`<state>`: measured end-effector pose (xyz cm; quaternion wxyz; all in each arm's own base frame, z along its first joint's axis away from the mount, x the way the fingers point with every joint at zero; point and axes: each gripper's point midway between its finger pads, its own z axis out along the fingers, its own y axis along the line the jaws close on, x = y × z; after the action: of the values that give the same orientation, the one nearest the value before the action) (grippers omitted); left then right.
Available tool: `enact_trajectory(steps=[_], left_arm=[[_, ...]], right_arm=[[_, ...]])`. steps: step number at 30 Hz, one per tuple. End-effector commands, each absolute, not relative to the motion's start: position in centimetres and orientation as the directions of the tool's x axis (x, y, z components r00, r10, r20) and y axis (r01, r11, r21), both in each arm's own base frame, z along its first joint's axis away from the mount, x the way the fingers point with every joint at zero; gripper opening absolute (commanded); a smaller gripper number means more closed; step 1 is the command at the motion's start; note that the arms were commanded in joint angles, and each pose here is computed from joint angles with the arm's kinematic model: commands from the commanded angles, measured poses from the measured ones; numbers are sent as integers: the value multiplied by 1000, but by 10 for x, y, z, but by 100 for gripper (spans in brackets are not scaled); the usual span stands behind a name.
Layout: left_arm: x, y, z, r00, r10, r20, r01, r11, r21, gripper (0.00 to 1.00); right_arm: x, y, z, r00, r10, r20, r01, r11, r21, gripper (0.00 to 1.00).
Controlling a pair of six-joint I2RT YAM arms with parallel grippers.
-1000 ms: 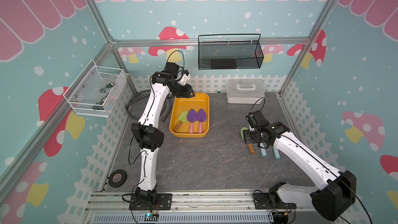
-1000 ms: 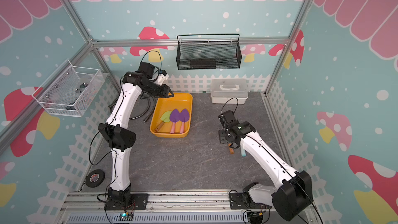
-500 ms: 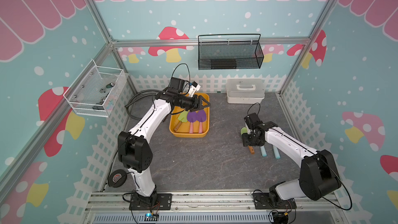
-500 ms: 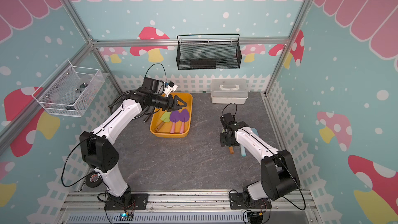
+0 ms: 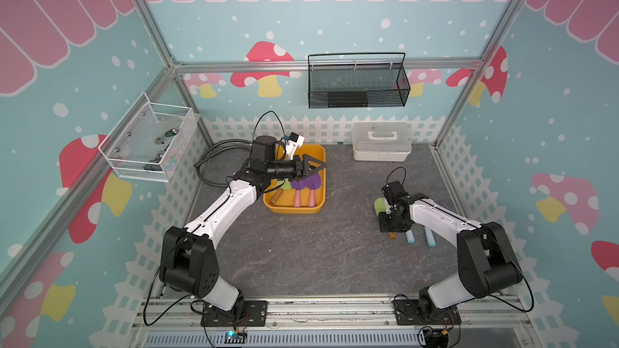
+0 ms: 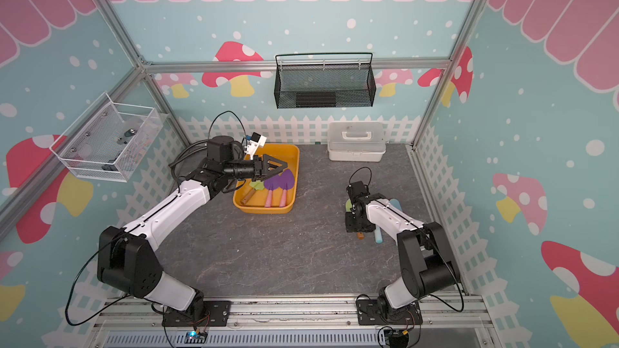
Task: Put the shovel into the storage box
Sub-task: Pick up the shovel from the center of the board.
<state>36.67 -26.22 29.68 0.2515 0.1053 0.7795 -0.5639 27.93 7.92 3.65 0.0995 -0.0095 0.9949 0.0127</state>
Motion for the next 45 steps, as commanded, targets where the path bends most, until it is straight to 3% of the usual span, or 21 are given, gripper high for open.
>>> enact_trajectory(steps=[1, 6, 13, 20, 34, 45], left_arm=[[361, -261, 312, -826, -131, -548, 489, 317, -813, 68], [360, -258, 309, -826, -135, -548, 485, 325, -812, 68], [361, -257, 303, -830, -137, -540, 475, 332, -815, 68], [365, -257, 300, -830, -144, -539, 469, 343, -814, 68], [385, -269, 262, -864, -131, -485, 401, 402, -823, 73], [371, -325, 238, -885, -21, -465, 416, 411, -811, 73]], right_arm=[[277, 77, 27, -983, -15, -183, -19, 1000, 25, 52], [275, 75, 19, -987, -10, -160, -14, 1000, 23, 47], [274, 73, 15, -989, -14, -150, -16, 1000, 14, 28], [272, 75, 25, -986, -15, -167, -19, 999, 28, 15], [257, 103, 125, -933, -74, -352, -110, 990, 83, 5], [241, 148, 185, -876, -127, -465, -208, 970, 127, 0]])
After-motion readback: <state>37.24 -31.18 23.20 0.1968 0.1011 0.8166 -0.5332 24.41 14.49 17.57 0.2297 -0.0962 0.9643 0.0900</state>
